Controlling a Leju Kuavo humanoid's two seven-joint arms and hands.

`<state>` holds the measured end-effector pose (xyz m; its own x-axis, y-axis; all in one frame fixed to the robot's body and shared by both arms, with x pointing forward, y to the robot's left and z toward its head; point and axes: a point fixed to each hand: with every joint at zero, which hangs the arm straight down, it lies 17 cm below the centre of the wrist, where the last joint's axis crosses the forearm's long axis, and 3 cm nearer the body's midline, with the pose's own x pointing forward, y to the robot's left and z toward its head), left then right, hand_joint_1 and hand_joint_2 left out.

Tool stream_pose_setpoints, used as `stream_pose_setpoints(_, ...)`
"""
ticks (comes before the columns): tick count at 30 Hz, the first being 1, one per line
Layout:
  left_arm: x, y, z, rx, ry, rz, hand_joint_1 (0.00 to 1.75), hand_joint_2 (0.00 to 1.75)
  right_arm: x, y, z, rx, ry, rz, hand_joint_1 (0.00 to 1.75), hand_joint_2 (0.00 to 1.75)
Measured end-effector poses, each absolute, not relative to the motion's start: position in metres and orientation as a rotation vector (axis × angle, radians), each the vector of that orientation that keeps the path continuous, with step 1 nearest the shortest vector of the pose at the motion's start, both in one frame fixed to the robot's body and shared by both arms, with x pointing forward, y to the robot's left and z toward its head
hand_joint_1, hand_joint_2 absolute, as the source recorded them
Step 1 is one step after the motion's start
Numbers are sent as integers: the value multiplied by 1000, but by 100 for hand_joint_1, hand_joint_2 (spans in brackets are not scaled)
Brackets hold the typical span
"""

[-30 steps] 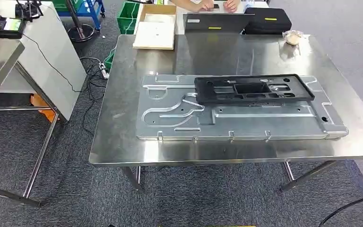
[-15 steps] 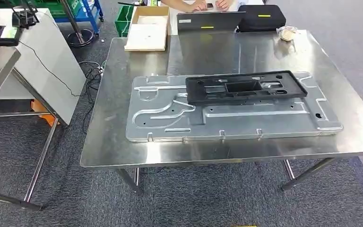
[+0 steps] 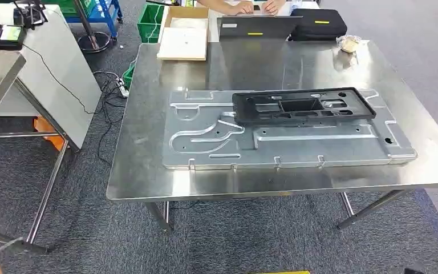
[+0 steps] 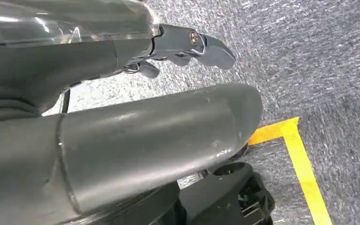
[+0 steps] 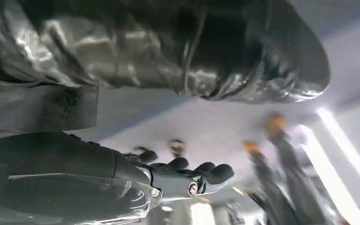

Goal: Take the parts from the cabinet and place them on the table.

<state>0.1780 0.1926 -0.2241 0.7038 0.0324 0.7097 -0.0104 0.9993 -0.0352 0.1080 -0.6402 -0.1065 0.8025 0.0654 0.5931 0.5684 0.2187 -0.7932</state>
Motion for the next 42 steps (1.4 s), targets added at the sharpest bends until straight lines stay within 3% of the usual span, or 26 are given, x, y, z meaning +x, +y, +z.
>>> stream_pose_setpoints(8,178,197,-225,-19,-788,33,0,0,82,-576,-181,-1071,-325,-380,0,0)
stream_pose_setpoints(15,174,201,-227,-13,-782,34,0,0,83,-544,-205,-949,-295,-363,0,0)
stream_pose_setpoints(22,177,207,-227,-7,-787,18,0,0,113,-466,-245,-559,-386,-296,0,0)
stream_pose_setpoints(40,176,212,-228,4,-777,12,0,0,116,-386,-261,-369,-401,-347,0,0)
stream_pose_setpoints(41,176,211,-228,3,-777,12,0,0,116,-385,-262,-367,-401,-347,0,175)
stream_pose_setpoints(42,176,211,-229,3,-776,11,0,0,115,-381,-262,-361,-399,-348,0,175)
